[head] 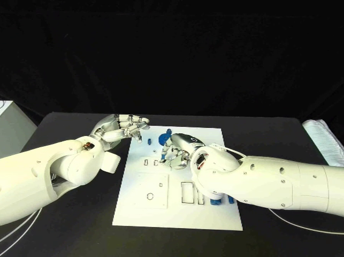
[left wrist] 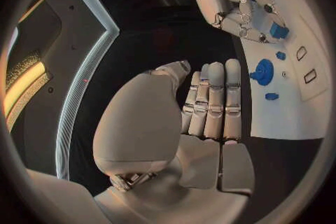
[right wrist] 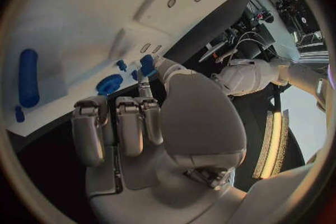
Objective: Assemble the parts on the task board
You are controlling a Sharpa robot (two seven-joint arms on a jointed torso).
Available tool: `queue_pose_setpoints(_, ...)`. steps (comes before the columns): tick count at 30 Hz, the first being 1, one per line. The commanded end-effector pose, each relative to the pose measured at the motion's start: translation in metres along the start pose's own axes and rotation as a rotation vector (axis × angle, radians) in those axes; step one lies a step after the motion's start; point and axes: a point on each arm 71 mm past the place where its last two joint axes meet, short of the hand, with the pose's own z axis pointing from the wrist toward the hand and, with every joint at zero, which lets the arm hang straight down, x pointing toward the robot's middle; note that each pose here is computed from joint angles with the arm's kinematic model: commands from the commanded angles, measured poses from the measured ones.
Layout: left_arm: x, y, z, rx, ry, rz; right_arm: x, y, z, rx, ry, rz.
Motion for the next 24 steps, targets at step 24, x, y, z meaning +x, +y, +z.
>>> queue_pose_setpoints(24,0.002,0.0001,0.001,-0.002,0.009,0.0,0.025,0.006,0.002,-0.032,0.008,-0.084)
